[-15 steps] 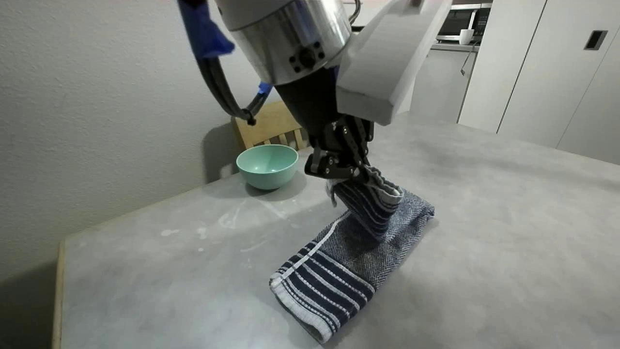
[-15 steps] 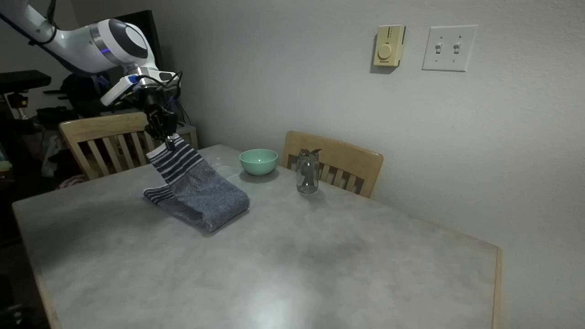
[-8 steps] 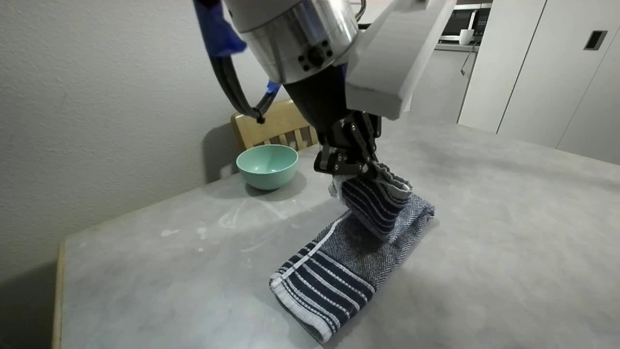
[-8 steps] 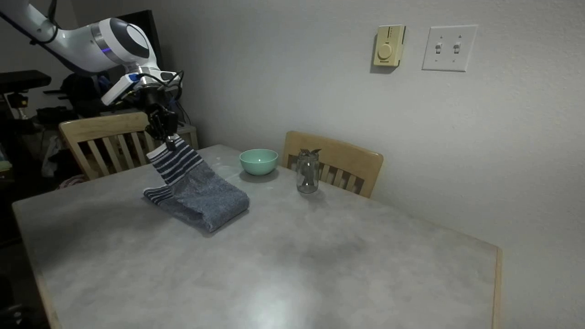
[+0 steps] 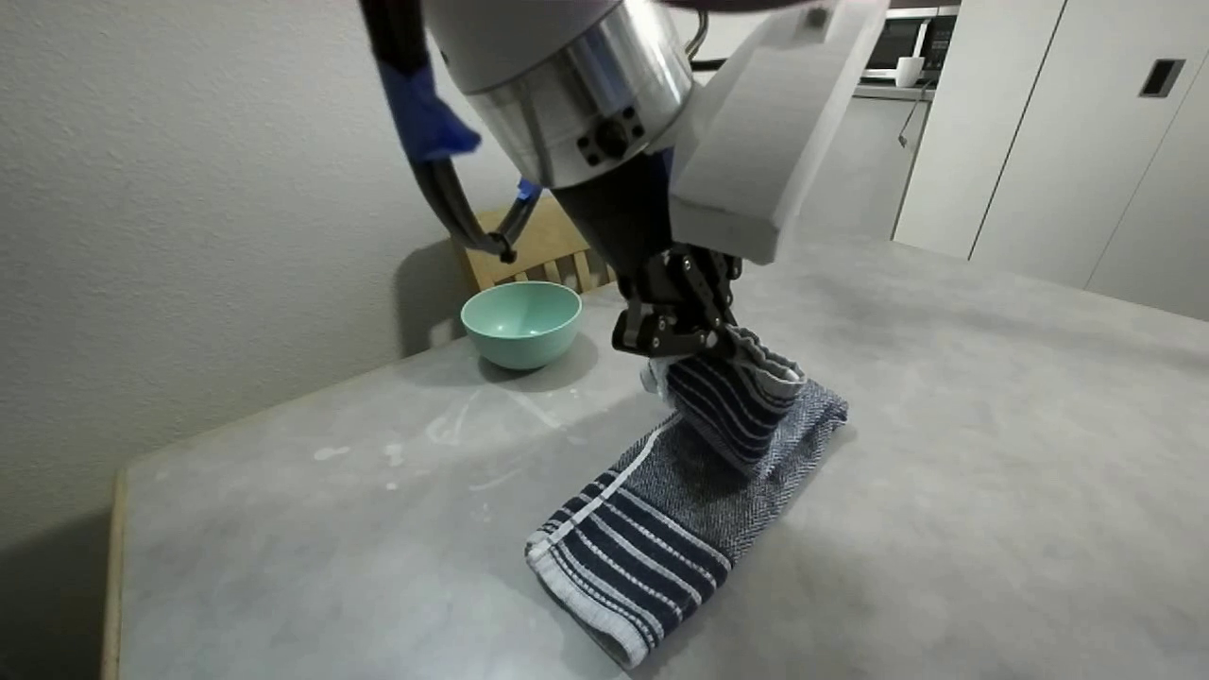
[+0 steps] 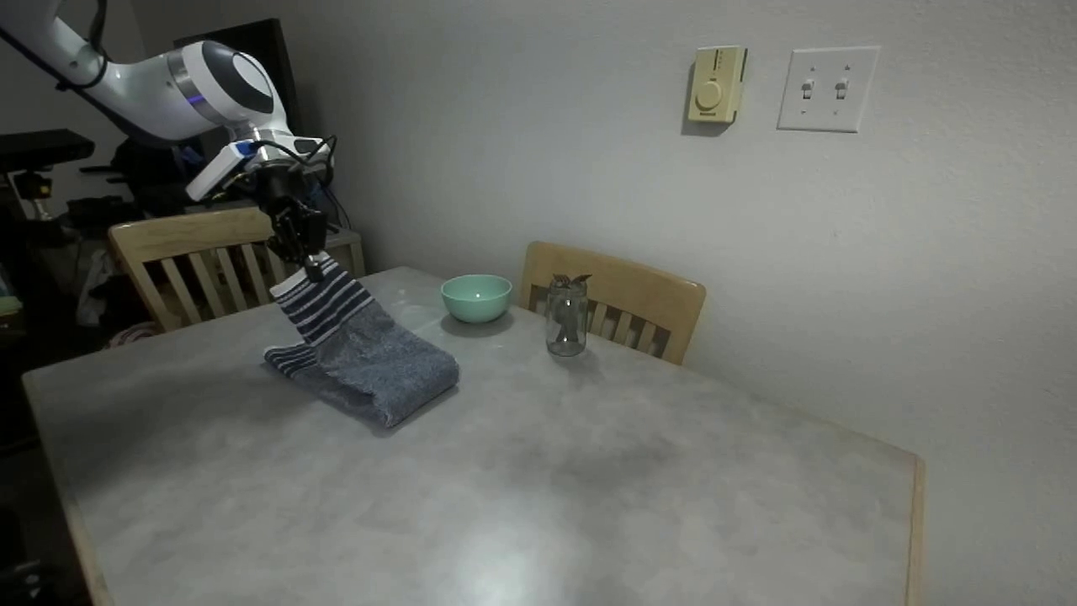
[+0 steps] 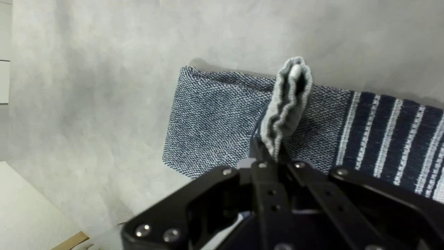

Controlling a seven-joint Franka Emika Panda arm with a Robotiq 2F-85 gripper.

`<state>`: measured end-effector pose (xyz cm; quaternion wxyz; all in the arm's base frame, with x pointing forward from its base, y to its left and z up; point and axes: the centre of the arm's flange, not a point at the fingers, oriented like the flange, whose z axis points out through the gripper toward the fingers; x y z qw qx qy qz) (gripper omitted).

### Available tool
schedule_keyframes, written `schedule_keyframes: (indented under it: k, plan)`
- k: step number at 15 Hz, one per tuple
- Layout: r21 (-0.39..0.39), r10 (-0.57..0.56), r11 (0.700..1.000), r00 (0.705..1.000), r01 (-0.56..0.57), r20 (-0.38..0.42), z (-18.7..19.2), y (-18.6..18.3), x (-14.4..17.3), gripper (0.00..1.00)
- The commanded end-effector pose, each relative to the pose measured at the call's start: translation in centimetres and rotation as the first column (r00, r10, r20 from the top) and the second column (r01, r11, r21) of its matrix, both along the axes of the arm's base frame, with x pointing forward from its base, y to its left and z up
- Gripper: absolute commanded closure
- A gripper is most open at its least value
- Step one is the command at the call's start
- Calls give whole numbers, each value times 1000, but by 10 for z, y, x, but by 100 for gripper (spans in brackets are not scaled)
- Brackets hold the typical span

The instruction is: Partially unfold the towel on the table

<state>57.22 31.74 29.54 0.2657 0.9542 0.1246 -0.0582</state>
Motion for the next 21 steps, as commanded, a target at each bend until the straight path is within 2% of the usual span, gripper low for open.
schedule_keyframes:
  k: [1,4,6,9,11,13,14,15,17,21]
  plan:
    - [-70,-43,997,999,45,33,3,-14,2,98]
    - [-119,-149,980,984,159,95,18,-45,-4,98]
    - [-150,-241,953,958,264,154,30,-69,-7,98]
    - [-151,-381,891,887,428,262,55,-105,-14,98]
    - [-139,-469,836,822,532,324,68,-130,-18,98]
    - [-101,-546,785,759,611,354,77,-157,-19,98]
    - [-82,-547,793,765,604,338,80,-165,-21,98]
    - [-107,-524,805,783,584,334,74,-141,-1,94]
    - [-101,-544,790,769,604,336,80,-159,-4,94]
    - [-100,-544,791,769,604,336,80,-157,-8,94]
